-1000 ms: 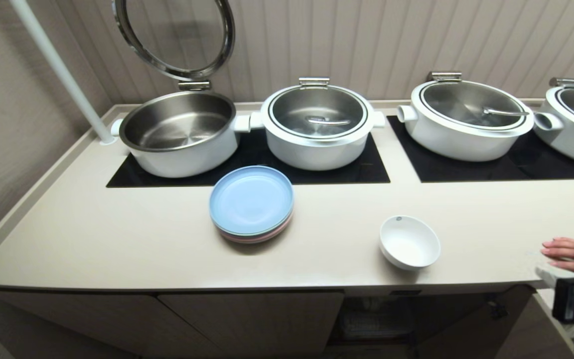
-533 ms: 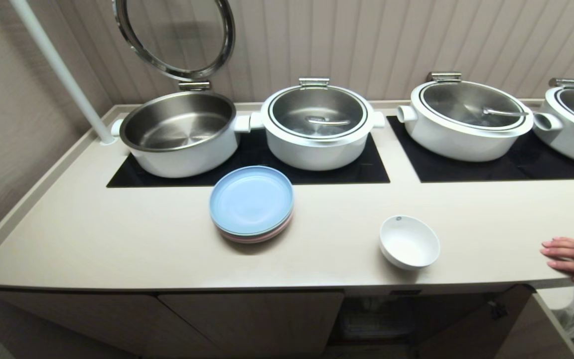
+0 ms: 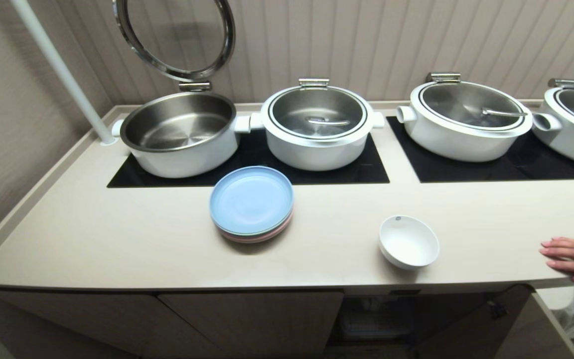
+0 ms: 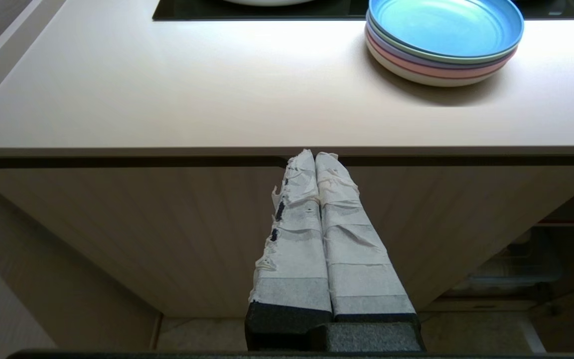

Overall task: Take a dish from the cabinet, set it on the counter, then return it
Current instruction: Pick up the bowl from the table

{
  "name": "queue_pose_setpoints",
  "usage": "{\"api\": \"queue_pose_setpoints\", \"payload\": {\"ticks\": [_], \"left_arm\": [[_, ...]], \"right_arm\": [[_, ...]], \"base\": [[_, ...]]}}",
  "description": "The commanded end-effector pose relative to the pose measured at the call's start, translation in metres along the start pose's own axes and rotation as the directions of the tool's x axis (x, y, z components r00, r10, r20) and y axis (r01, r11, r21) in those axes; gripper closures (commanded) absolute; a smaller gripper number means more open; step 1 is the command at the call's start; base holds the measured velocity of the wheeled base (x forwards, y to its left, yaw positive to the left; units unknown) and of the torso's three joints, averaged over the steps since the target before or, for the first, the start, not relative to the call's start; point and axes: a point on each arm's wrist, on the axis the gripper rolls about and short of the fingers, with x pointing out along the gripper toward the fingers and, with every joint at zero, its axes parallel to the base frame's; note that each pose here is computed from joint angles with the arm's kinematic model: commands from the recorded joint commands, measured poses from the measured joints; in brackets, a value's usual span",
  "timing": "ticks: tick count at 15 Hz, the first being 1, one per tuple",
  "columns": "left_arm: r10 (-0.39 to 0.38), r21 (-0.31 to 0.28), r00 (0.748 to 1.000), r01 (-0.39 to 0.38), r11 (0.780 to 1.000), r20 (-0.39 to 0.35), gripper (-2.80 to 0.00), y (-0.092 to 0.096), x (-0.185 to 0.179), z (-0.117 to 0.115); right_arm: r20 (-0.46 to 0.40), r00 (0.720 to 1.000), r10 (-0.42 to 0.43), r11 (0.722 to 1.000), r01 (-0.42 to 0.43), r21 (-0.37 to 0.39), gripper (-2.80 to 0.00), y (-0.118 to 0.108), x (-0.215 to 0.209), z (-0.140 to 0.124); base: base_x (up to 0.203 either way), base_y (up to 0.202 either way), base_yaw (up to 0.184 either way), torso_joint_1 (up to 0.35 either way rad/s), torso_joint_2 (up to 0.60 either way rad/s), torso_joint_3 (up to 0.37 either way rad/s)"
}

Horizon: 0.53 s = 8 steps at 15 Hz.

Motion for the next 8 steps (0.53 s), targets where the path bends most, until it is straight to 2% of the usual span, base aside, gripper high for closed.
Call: {"api": "queue_pose_setpoints", "payload": {"ticks": [1, 4, 8], "left_arm": [[0.000, 0.000, 1.000, 0.000, 1.000, 0.000, 0.00, 0.0000, 0.0000, 0.0000], [-0.001, 0.000, 1.000, 0.001, 1.000, 0.000, 0.00, 0.0000, 0.0000, 0.0000], [0.000, 0.000, 1.000, 0.000, 1.000, 0.000, 0.00, 0.0000, 0.0000, 0.0000]], "right_arm": [[0.104, 0.995, 0.007, 1.000, -0.008, 0.003, 0.00, 0.0004, -0.0080, -0.0039], [0.101, 0.995, 0.006, 0.999, -0.010, 0.046, 0.00, 0.0004, -0.0081, -0.0040], [0.101, 0.995, 0.004, 0.999, -0.009, 0.048, 0.00, 0.0004, -0.0081, -0.0040]], "base": [[0.000, 0.000, 0.000, 0.000, 0.00, 0.000], [0.000, 0.000, 0.000, 0.000, 0.00, 0.000], [0.000, 0.000, 0.000, 0.000, 0.00, 0.000]]}}
